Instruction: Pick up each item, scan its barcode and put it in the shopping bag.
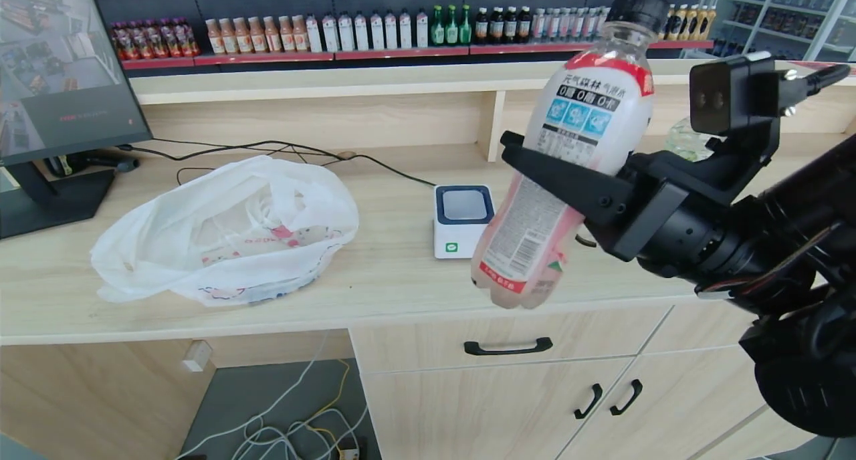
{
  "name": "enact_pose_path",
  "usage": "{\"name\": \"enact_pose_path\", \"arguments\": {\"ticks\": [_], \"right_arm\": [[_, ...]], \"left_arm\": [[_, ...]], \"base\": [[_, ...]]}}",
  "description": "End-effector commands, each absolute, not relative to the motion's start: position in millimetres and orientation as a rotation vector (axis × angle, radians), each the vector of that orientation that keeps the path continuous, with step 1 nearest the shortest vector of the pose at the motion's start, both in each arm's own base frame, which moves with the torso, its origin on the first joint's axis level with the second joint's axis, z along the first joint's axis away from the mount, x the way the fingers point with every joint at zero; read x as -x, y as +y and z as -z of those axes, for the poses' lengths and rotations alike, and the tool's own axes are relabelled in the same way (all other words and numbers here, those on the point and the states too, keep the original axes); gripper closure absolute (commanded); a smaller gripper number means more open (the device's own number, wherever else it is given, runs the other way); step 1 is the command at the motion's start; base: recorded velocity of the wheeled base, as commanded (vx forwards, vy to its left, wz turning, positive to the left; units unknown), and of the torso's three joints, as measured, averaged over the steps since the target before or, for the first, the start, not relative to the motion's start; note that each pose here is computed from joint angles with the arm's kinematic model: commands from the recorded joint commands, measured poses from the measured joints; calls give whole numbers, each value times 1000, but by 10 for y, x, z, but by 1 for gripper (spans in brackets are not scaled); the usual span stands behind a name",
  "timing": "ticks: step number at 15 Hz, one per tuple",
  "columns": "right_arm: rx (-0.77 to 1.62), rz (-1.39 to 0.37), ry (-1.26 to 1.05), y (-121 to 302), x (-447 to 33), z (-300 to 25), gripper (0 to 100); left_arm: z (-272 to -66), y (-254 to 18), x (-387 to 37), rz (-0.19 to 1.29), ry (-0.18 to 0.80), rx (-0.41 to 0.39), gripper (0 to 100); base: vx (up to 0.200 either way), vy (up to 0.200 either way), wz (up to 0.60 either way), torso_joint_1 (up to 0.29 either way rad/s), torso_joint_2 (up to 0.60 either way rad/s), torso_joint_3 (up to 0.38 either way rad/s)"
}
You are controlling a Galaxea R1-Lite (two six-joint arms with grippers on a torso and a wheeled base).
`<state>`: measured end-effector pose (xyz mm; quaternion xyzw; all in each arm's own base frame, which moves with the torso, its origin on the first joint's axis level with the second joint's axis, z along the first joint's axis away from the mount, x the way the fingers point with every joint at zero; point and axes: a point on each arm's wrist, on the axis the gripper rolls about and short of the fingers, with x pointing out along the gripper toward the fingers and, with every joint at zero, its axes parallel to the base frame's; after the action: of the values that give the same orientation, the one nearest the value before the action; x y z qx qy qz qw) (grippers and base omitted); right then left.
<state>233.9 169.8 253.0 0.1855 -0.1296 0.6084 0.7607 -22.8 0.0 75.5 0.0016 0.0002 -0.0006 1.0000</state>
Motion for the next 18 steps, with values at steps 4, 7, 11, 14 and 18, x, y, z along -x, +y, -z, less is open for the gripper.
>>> {"name": "enact_pose_path", "arguments": {"ticks": [4, 7, 11, 14, 18], "right_arm": [[-572, -1378, -226, 1658, -2273, -2613, 100], [-612, -1385, -183, 1624, -2220, -2597, 100], [-714, -1453, -179, 1638, -2138, -2823, 100], [-715, -1461, -165, 1660, -2118, -2796, 100], [-716, -1460, -136, 1676, -2098, -2729, 100]], "left_arm": [[-755, 0, 228, 0, 0, -5, 0], [-755, 0, 228, 2, 0, -3, 0], [-755, 0, 228, 0, 0, -5, 0], [-755, 0, 228, 0, 0, -5, 0], [-755, 0, 228, 0, 0, -3, 0]], "base": [[0, 0, 0, 0, 0, 0], [0, 0, 0, 0, 0, 0], [0, 0, 0, 0, 0, 0], [0, 0, 0, 0, 0, 0], [0, 0, 0, 0, 0, 0]]}}
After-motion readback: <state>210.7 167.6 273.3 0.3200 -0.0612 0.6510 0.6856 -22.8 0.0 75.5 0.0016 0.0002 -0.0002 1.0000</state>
